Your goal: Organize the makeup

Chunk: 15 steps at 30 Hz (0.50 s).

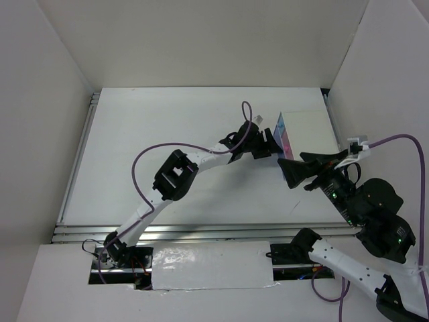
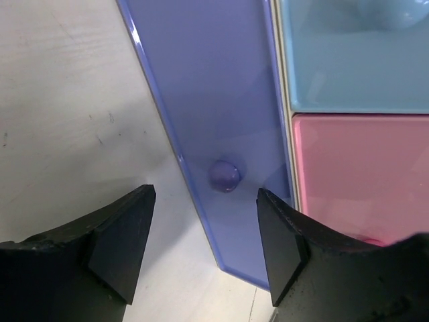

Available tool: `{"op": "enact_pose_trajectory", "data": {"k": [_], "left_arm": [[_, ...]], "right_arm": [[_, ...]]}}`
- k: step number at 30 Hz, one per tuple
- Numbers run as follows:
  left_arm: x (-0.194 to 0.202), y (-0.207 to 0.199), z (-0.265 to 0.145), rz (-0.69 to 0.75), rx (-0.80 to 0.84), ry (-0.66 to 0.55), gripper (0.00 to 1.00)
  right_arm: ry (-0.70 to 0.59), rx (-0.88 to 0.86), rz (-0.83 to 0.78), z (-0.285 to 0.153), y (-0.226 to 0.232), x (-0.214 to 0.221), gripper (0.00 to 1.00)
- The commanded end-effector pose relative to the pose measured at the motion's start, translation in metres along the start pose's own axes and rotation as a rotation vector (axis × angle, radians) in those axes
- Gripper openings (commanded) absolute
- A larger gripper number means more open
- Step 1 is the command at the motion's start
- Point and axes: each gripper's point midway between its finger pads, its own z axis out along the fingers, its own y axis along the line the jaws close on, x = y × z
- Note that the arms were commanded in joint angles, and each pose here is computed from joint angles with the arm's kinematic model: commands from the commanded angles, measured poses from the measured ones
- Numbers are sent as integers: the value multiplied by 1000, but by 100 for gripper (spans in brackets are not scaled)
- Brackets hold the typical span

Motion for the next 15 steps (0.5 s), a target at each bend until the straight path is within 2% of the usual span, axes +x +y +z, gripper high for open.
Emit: {"op": "enact_pose_trajectory", "data": {"k": [1,2,5,6,7,8,9,10,11,12,14,15], "left_arm": [[-4,-24,0,3,92,-29,76],[-10,-29,-5,5,83,-47,76],[-15,-1,-25,-11,-71,-84,79],[-26,8,-34,-1,-143,-137,80],[-46,-8,-57,10,-162,-186,82],[-37,25,-74,6,-299,-174,88],[-56,36,-96,40,-402,-266,92],[-74,21,-138,56,-459,-321,96],[-72,39,-162,98,-550,-333,99],[-99,22,-214,123,-614,-437,99],[-105,32,-269,200,-731,-474,99],[-120,22,-323,216,-791,-542,99]], "right_arm": [[17,2,-24,2,-2,7,100],[18,3,-23,3,-3,8,100],[31,3,-23,5,-3,13,100],[34,10,-25,6,-4,14,100],[34,21,-21,6,-5,13,100],[43,34,-20,7,-8,15,100],[38,47,-16,6,-9,13,100],[29,70,-10,6,-13,10,100],[36,92,-10,5,-17,12,100],[29,108,4,2,-18,7,100],[33,180,14,-2,-28,2,100],[37,202,9,-5,-32,1,100]]}}
